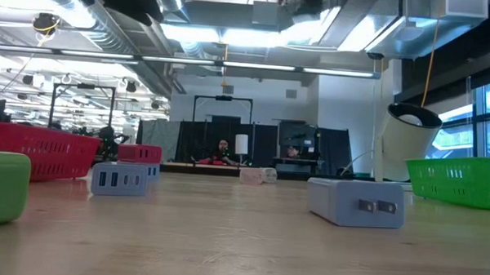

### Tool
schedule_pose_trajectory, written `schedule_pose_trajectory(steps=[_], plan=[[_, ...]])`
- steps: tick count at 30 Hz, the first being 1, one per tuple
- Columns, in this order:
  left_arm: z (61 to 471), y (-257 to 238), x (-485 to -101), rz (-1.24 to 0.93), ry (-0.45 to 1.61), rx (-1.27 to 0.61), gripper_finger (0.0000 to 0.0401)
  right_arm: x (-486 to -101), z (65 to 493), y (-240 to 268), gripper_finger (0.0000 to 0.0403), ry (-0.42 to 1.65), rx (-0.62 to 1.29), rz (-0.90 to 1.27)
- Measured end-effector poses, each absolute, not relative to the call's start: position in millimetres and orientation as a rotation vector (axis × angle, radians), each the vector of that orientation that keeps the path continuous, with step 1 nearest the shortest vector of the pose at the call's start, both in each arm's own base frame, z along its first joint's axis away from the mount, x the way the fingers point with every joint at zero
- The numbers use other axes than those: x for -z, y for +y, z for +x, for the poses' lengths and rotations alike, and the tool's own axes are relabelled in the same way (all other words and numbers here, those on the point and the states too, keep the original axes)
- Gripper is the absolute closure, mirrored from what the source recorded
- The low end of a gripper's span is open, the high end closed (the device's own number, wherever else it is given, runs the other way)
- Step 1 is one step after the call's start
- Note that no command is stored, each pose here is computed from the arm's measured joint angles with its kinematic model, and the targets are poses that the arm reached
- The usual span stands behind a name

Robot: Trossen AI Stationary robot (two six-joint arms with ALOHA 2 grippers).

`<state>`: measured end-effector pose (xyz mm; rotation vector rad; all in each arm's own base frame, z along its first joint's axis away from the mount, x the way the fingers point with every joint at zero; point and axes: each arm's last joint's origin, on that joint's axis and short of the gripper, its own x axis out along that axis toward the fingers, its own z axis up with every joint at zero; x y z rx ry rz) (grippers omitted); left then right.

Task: Pick & Place Office items
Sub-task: Put the blue charger adapter into the green basket

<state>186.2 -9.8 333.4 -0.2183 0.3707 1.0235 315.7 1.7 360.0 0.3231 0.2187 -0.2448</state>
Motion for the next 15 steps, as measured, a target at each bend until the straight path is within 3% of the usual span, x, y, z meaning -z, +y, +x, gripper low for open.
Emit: schedule_pose_trajectory(steps=[7,15], plan=[[185.6,-8.3,-335.8,-0.131,0.336,-1.080,0.0254,-317.0,273.8,20.0,0.0261,0.794,0.408,0.603],[186.3,-4.4,-339.3,-0.110,0.259,-1.158,0.0254,-272.9,229.2,46.0,0.0261,1.281,0.705,0.628]])
